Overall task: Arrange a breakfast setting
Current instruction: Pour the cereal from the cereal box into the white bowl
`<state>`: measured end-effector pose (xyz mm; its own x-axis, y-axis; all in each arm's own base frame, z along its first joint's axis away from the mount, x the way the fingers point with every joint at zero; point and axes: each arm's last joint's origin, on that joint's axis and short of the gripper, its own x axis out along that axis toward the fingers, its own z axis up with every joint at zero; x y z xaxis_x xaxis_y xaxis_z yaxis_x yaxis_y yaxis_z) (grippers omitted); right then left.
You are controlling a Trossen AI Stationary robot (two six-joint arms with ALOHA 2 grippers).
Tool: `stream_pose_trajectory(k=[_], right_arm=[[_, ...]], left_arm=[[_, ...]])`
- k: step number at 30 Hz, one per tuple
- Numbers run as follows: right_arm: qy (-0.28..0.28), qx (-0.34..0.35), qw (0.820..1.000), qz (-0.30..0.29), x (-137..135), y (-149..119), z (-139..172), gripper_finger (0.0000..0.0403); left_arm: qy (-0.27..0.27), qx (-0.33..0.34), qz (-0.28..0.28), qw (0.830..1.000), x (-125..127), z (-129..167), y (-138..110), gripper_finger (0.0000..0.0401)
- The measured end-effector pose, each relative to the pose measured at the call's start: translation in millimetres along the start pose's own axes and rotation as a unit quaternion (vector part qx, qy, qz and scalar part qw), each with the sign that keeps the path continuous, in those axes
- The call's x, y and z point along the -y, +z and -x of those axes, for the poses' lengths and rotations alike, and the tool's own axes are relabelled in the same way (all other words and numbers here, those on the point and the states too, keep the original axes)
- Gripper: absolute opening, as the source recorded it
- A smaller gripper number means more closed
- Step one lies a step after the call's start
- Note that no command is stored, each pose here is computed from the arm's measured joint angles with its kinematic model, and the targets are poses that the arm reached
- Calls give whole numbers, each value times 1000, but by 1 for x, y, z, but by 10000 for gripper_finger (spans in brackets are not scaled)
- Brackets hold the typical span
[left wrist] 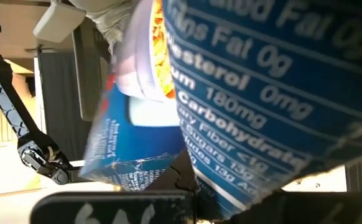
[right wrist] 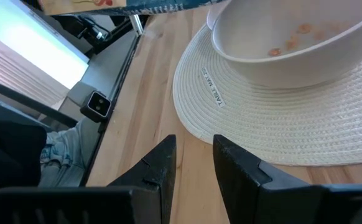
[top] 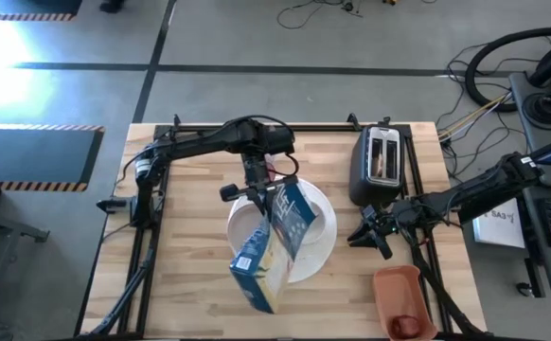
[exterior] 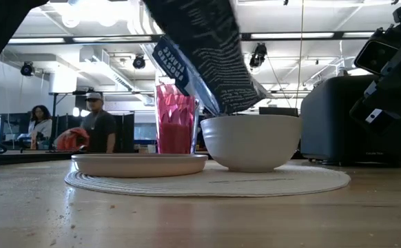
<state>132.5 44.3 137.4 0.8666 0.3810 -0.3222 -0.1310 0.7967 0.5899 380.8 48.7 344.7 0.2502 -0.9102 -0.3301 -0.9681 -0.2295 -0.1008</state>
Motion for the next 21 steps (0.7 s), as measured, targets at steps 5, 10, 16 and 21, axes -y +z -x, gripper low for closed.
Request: stream_pose_trajectory(k=[5,10,16,21], right_arm=[[0,0,1000,0,0,0,0,95],[0,0,1000,0,0,0,0,95],[0,0,1000,0,0,0,0,95],[0,0,1000,0,0,0,0,95]], left_arm=[[4,3,0,1000,-1,-1,0,0],[11,5,4,1000,-4,-2,0,0],[12,5,-6,1000,-3,-4,0,0],[16,5,-4,1000,-5,-5,1,0]])
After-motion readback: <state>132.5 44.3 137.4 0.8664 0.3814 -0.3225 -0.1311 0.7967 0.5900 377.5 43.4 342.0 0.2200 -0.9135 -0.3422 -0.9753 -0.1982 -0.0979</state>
